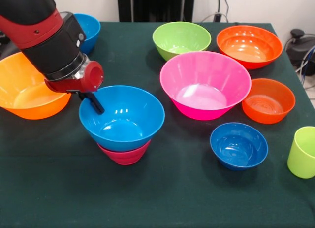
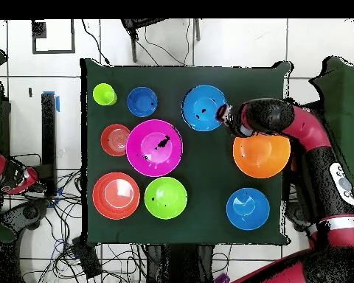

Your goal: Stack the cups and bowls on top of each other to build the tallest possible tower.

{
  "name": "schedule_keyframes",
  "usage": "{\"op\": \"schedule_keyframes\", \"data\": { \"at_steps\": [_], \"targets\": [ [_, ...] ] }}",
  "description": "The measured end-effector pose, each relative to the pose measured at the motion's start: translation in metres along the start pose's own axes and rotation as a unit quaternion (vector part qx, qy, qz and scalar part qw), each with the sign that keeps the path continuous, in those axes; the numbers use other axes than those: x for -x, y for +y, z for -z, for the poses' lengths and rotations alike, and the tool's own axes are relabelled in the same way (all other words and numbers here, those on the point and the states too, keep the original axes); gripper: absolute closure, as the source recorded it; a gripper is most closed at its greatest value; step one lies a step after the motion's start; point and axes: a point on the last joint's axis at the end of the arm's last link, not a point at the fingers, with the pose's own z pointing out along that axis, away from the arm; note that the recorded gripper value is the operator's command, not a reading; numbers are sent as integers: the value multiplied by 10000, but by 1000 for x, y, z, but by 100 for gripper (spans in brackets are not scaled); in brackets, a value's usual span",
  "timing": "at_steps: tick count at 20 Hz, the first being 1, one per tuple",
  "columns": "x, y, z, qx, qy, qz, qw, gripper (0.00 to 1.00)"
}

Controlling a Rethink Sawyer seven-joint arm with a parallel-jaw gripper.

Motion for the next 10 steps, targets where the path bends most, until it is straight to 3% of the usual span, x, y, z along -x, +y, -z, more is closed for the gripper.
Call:
{"op": "schedule_keyframes", "data": {
  "at_steps": [10],
  "targets": [
    [-3,14,-8,-19,55,98,9999,100]
  ]
}}
